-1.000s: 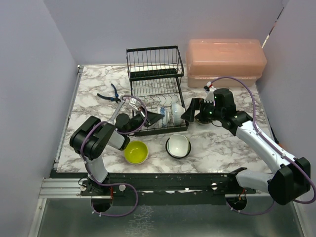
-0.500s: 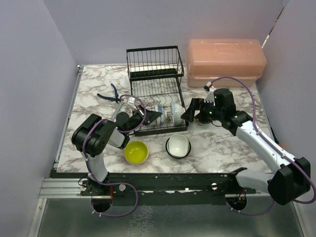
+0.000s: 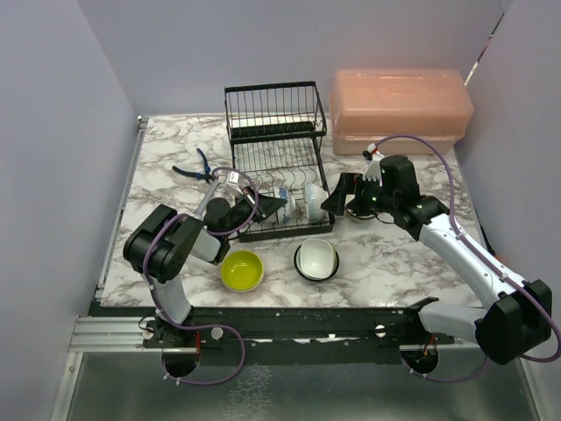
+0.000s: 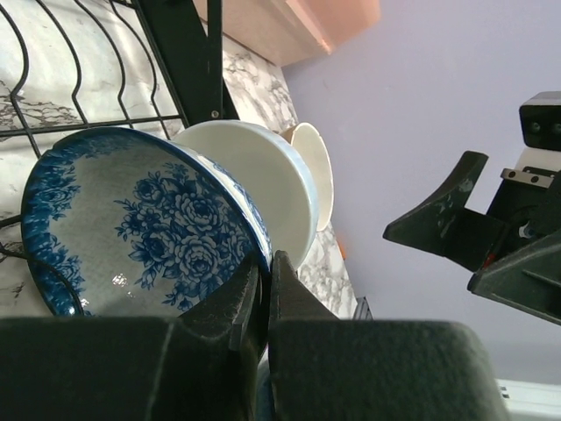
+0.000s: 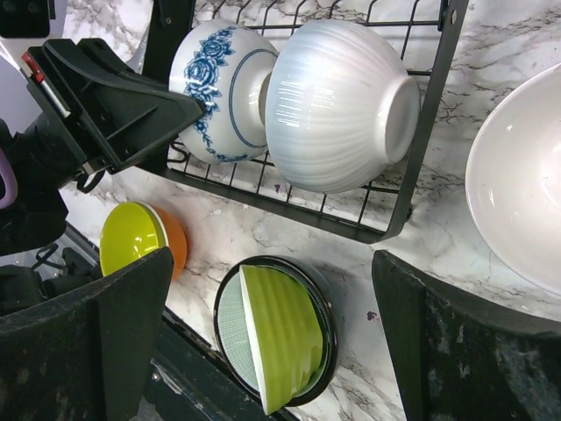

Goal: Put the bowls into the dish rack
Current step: Place the bowl in the dish rack, then pick up the bowl from the center of the board.

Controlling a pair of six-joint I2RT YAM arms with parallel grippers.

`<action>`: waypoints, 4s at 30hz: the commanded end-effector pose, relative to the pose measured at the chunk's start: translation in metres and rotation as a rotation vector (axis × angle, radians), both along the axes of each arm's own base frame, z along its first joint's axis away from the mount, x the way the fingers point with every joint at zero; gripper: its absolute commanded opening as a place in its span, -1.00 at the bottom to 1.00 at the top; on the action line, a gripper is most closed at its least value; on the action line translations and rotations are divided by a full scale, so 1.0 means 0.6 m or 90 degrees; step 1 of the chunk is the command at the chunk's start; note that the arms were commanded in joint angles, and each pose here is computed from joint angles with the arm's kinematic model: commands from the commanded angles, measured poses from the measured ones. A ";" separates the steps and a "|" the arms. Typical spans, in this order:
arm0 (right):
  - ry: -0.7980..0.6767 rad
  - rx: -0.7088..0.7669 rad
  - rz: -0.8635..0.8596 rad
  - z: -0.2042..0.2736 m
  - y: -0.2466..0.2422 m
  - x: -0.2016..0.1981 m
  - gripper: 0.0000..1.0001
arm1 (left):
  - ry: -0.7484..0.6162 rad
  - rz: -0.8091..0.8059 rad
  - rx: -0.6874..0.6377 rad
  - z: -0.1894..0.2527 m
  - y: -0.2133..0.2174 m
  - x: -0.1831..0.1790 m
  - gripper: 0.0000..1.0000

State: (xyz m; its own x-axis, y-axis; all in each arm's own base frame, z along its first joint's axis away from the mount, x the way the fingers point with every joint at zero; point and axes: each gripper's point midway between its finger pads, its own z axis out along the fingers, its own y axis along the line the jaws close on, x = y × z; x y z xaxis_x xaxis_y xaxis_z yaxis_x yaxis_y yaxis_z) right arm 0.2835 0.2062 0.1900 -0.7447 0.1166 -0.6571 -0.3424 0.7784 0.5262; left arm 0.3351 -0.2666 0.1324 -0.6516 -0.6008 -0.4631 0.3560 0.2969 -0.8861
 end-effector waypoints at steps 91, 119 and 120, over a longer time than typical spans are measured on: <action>0.249 0.208 -0.445 -0.215 -0.354 -0.036 1.00 | -0.189 -0.172 0.777 0.028 -0.411 -0.024 0.17; 0.242 0.222 -0.421 -0.205 -0.346 -0.035 0.99 | -0.164 -0.254 0.733 -0.032 -0.466 -0.047 -0.75; 0.243 0.223 -0.420 -0.205 -0.345 -0.036 0.99 | -0.167 -0.253 0.728 -0.025 -0.466 -0.047 -0.76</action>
State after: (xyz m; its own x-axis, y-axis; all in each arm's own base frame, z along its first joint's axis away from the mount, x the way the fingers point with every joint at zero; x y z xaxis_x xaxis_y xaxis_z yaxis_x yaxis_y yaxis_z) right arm 0.2602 -0.0003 0.0596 -0.6130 0.7661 -0.1930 0.4135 0.5193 0.7479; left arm 0.3141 -0.5363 0.0976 -0.5077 0.4781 -0.7167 0.7096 0.7038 -0.0331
